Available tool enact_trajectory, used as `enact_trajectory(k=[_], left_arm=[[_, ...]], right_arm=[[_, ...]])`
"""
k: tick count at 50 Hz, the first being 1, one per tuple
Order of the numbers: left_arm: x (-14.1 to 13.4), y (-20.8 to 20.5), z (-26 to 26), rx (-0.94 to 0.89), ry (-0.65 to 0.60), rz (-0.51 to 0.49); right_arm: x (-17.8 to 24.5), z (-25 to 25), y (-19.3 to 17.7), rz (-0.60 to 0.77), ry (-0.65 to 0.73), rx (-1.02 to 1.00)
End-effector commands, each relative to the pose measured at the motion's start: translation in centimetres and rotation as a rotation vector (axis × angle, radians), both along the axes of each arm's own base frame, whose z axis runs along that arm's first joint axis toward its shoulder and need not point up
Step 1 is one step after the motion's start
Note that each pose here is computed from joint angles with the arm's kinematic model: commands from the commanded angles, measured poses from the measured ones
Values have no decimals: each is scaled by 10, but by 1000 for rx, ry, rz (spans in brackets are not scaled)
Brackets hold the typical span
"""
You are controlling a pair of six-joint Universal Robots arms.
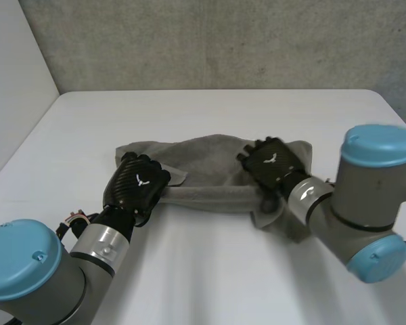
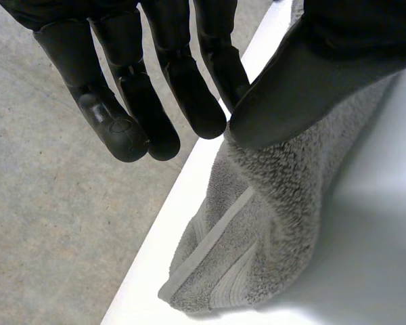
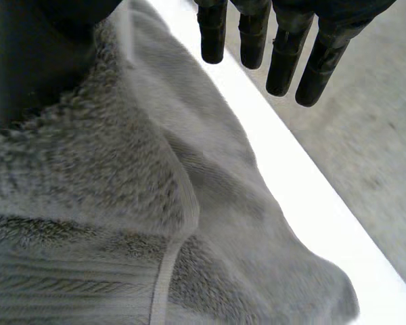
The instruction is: Fold the towel.
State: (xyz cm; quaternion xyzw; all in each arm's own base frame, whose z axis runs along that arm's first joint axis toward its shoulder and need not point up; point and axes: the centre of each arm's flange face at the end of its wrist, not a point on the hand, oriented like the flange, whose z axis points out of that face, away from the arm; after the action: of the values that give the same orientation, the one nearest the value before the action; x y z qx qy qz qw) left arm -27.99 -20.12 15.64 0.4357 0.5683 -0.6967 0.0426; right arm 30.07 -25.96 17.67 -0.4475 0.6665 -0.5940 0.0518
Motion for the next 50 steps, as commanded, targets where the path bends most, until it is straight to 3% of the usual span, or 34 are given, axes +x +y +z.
enact_trajectory(k=[1,15,33,36,41,44,50], left_arm=[[4,-2,-3,12,-2,15],[5,0,-5,19,0,13],[-5,-5,2,-10,17,-20],[-18,-14,13,-39,39,-90],[-43,-18,8,63,-2,-310],[-54,-26,3,143,-29,-366],[-68,-45,-2,242,-64,-382]], right_arm=[[-42,24,-26,-176,-126,121],[-84,18,-54,-303,-240,346],[-84,-2,-37,-262,-242,450],[-85,-5,-37,-259,-243,432],[-85,-10,-35,-258,-240,437],[-85,-12,-33,-257,-238,441],[-84,-16,-32,-252,-239,432]])
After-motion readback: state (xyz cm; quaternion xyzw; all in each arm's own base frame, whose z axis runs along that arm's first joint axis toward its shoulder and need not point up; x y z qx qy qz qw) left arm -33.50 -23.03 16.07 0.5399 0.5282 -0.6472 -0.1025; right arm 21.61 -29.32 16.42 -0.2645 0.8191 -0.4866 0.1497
